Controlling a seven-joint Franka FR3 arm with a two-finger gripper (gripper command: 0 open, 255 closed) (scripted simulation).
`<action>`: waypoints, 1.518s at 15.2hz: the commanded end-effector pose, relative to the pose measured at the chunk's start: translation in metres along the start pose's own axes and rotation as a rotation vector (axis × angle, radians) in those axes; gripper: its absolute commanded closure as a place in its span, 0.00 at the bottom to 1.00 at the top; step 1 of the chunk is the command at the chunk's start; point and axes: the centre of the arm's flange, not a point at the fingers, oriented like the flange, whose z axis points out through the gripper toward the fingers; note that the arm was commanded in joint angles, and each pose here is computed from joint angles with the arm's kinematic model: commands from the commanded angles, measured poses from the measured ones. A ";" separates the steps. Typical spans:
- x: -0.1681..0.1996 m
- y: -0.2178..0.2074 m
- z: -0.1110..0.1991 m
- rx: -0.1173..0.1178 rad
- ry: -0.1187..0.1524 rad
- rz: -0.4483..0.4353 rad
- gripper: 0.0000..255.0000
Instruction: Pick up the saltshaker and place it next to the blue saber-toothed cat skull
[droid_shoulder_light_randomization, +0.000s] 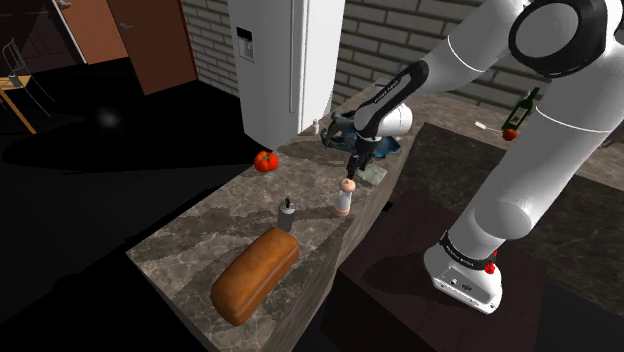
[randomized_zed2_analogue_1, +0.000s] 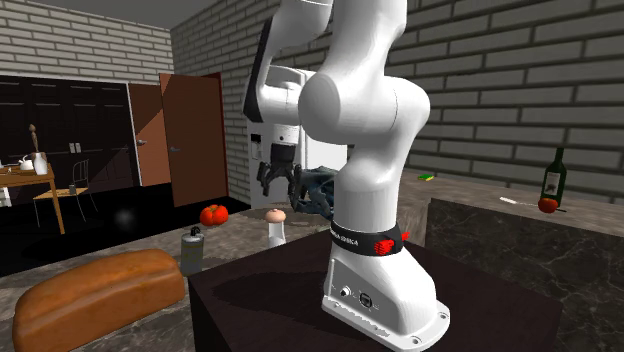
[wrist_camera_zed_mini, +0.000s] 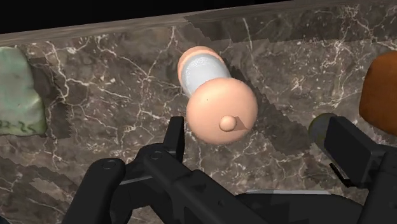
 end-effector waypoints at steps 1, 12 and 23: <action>0.009 0.010 0.026 0.005 0.001 0.001 0.00; 0.014 0.016 0.079 0.009 0.002 0.002 0.00; 0.014 0.016 0.079 0.009 0.002 0.002 1.00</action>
